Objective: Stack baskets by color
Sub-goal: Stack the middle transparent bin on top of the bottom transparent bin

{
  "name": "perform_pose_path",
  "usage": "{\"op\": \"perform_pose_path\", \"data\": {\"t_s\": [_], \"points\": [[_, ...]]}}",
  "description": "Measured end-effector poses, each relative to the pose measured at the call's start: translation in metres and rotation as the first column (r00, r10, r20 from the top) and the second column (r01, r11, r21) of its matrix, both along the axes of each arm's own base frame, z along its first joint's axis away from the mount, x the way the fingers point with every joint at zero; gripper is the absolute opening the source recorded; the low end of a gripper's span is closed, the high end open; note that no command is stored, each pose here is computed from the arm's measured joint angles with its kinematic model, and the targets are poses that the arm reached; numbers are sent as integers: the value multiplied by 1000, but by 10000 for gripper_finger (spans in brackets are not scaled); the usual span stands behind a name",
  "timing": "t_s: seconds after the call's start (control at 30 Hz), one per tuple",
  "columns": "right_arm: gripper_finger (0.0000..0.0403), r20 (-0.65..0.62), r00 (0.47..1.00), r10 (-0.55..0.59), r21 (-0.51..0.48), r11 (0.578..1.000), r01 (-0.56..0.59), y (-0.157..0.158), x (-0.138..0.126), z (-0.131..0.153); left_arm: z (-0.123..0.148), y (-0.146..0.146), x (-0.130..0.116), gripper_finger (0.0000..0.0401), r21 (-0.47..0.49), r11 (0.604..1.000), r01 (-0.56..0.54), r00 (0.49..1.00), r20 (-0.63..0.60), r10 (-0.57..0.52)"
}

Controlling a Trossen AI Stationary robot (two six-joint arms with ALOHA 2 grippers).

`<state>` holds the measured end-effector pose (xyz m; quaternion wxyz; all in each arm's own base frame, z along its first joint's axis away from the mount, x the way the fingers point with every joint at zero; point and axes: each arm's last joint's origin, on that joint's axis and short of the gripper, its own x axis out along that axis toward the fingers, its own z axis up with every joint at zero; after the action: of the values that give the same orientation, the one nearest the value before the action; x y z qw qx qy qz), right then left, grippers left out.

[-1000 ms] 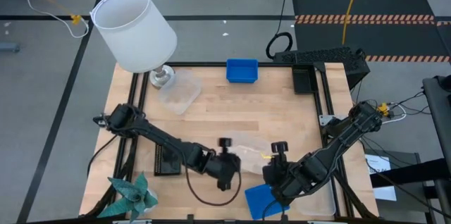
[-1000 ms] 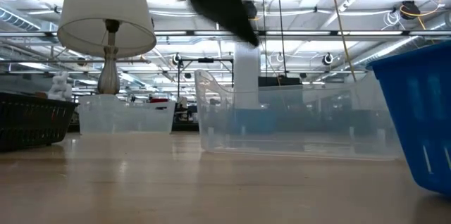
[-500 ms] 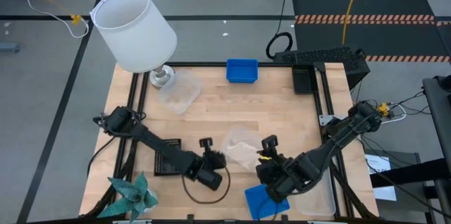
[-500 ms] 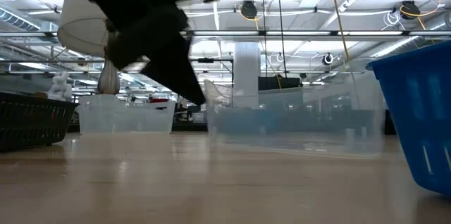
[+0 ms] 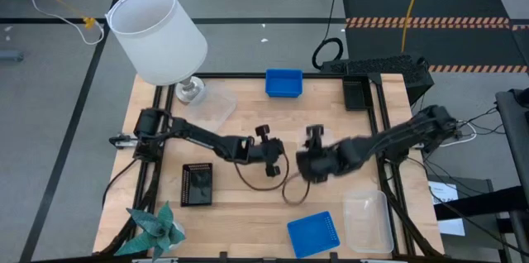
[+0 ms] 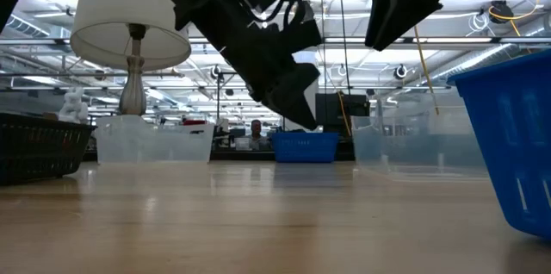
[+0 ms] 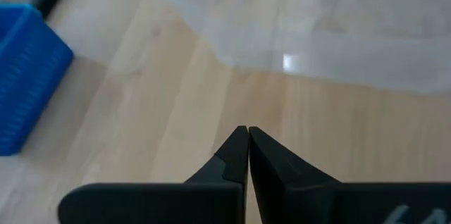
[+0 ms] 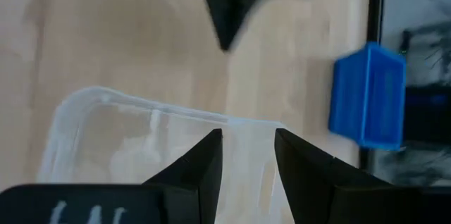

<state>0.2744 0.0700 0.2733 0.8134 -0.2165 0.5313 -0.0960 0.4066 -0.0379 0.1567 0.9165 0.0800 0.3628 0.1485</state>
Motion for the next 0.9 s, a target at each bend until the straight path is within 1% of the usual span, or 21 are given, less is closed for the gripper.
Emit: {"op": "perform_pose_path", "data": {"t_s": [0.1,0.17,0.23,0.33,0.37,0.47,0.63,0.73,0.8,0.9], "points": [[125,39,996,-75,100,992,71,-35,-7,5,3,-2,0,17,0,999,35,999,-2,-35],[132,36,991,-130,182,976,122,-60,-11,2,3,-4,-1,17,1,999,49,999,-6,-49],[143,1,984,-177,247,954,171,-83,-16,-6,3,-6,0,17,3,998,57,998,8,-57],[162,-52,970,-238,284,928,243,-109,-23,-19,5,-7,2,17,-10,998,66,997,32,-66],[168,-67,969,-238,303,920,247,-115,-25,-24,5,-7,2,17,-18,997,69,997,37,-69],[184,-92,970,-223,354,904,241,-125,-27,-37,7,-7,4,17,-23,997,79,995,66,-77],[193,-98,972,-216,346,908,236,-129,-31,-46,10,-7,7,17,-15,996,87,991,99,-85],[189,-108,972,-210,342,910,234,-130,-33,-52,11,-6,7,17,-7,996,90,991,103,-89],[181,-97,974,-203,337,914,224,-130,-33,-58,12,-6,8,17,0,995,98,989,113,-97],[165,-119,972,-201,329,916,229,-132,-38,-69,13,-7,9,17,-6,994,112,986,124,-110]]}}
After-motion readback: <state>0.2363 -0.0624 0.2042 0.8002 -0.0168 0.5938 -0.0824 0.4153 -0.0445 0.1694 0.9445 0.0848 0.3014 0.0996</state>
